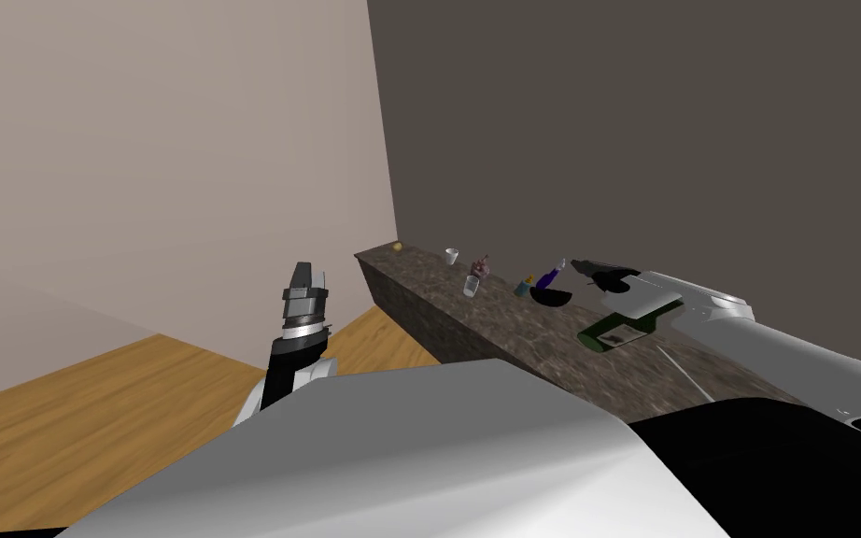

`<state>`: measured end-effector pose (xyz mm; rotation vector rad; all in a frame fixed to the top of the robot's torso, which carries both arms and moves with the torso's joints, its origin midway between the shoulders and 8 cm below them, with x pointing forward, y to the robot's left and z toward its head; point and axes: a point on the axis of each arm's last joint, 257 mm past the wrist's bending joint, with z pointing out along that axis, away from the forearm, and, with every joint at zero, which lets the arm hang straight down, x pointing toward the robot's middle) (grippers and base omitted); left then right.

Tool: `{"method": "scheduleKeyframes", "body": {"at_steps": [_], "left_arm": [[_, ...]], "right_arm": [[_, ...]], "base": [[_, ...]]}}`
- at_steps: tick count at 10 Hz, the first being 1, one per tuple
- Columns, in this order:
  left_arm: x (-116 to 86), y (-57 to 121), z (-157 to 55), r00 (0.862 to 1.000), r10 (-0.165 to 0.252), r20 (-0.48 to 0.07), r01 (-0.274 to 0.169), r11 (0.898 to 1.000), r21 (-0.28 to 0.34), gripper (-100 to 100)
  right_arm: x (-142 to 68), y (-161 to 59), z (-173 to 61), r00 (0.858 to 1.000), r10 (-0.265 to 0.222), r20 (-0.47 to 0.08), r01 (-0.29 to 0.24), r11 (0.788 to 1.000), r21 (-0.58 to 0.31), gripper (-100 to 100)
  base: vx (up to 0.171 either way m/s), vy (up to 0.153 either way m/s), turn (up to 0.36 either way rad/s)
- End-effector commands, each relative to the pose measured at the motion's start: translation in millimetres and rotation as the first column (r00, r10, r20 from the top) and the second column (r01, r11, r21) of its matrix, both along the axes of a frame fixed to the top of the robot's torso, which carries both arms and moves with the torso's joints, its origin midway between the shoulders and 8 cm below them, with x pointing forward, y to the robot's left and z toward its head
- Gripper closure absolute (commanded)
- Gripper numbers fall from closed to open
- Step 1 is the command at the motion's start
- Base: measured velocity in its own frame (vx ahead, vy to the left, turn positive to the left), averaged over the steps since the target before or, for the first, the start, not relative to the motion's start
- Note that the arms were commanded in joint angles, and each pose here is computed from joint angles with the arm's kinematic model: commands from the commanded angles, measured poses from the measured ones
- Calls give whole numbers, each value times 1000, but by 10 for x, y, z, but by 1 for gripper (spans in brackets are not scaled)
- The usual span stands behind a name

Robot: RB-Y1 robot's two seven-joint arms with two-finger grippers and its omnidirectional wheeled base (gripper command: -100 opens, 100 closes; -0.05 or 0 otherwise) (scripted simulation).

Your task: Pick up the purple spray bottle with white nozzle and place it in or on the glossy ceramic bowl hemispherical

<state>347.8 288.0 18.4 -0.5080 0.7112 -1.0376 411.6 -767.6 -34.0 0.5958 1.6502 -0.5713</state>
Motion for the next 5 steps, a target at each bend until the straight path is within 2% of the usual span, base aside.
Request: {"method": "scheduleKeyframes", "body": {"at_steps": [1,5], "left_arm": [[0,0,0,1000,0,0,0,1000,0,0],[0,0,0,1000,0,0,0,1000,0,0]], "right_arm": [[0,0,0,1000,0,0,0,1000,0,0],[0,0,0,1000,0,0,0,1000,0,0]], "base": [[0,0,0],[0,0,0]]}}
